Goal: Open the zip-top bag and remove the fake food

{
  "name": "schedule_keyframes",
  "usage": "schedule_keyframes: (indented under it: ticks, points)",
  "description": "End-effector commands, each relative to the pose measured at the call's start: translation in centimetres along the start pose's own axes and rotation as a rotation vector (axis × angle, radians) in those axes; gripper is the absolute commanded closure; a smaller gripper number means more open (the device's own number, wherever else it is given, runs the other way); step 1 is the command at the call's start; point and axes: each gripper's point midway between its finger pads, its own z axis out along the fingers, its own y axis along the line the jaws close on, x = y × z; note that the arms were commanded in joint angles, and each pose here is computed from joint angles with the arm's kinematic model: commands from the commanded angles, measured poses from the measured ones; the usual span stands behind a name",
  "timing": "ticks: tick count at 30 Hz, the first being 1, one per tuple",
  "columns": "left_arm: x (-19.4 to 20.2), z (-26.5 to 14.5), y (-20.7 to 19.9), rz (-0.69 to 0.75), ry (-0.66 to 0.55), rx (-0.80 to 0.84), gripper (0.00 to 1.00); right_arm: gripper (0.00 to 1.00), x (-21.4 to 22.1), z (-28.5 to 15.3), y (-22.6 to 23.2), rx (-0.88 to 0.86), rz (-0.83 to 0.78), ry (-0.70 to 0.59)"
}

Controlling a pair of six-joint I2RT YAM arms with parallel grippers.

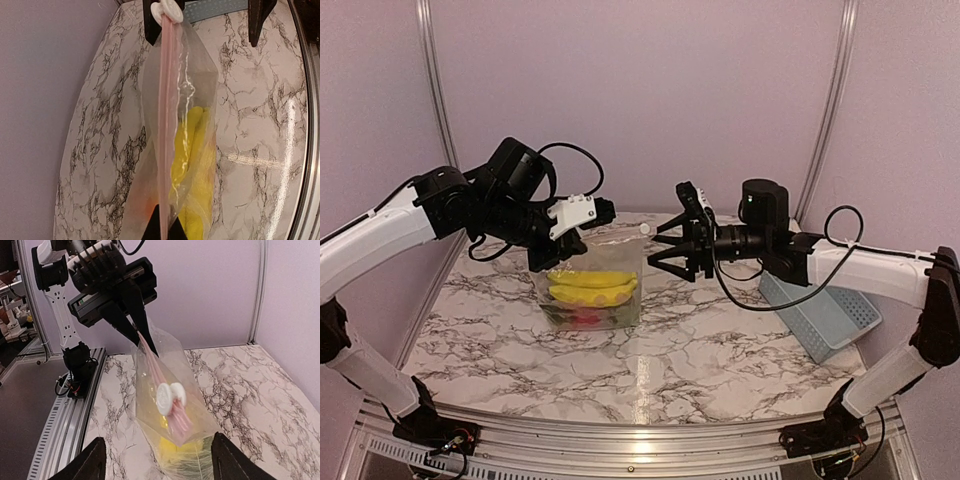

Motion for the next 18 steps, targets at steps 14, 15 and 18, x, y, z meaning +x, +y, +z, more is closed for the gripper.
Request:
schedule_keyframes:
  ticks: [14, 15, 18]
  points:
    - [-1.7, -1.7, 0.6, 0.033, -0.141, -0.072, 1.00, 0.60, -3.8, 0.9, 0.2, -0.016, -0.072, -0.074]
    - [-1.6, -1.6, 0.6, 0.033, -0.139, -0.072, 1.00, 0.64, -3.7, 1.0, 0.3, -0.018, -0.071, -0.071]
    - [-1.3, -1.4, 0.5, 0.032, -0.129, -0.071, 1.00, 0.90, -3.8, 1.2, 0.3, -0.021, -0.080, -0.063]
